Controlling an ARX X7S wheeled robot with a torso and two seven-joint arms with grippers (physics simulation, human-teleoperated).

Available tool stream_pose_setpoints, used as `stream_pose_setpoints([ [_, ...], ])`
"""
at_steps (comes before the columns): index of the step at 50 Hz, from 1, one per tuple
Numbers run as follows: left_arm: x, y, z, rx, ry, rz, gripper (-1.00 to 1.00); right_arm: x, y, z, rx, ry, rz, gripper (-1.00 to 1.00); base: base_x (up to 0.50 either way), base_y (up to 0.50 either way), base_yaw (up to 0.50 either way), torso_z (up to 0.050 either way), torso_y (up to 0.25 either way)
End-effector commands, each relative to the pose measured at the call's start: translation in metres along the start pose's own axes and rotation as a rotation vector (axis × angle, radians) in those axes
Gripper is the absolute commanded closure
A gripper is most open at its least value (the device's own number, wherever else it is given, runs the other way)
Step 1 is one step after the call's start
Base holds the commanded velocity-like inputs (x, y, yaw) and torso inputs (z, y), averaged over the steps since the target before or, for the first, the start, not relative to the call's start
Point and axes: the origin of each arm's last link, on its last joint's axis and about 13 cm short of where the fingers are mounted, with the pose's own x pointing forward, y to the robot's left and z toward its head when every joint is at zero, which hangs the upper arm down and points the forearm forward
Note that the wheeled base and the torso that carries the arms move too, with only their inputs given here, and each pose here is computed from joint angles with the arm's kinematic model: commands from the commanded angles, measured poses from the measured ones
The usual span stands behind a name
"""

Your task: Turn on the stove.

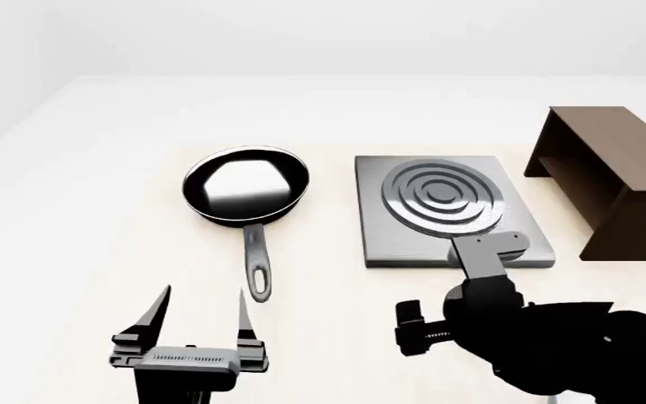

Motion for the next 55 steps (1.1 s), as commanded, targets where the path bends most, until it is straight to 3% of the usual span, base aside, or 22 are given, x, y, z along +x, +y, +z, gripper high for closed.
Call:
stream_pose_setpoints([
  [1, 0.000, 0.000, 0.000, 0.000, 0.000, -0.001, -1.00, 0.006, -0.004, -0.008, 0.011, 0.014, -0.001, -1.00, 0.00, 0.00, 0.00, 0.000, 0.000],
  [55, 0.000, 0.000, 0.000, -0.002, 0.004, -0.004, -1.00, 0.015, -0.024, -0.019, 0.028, 0.016, -0.073, -1.00, 0.00, 0.00, 0.00, 0.000, 0.000],
])
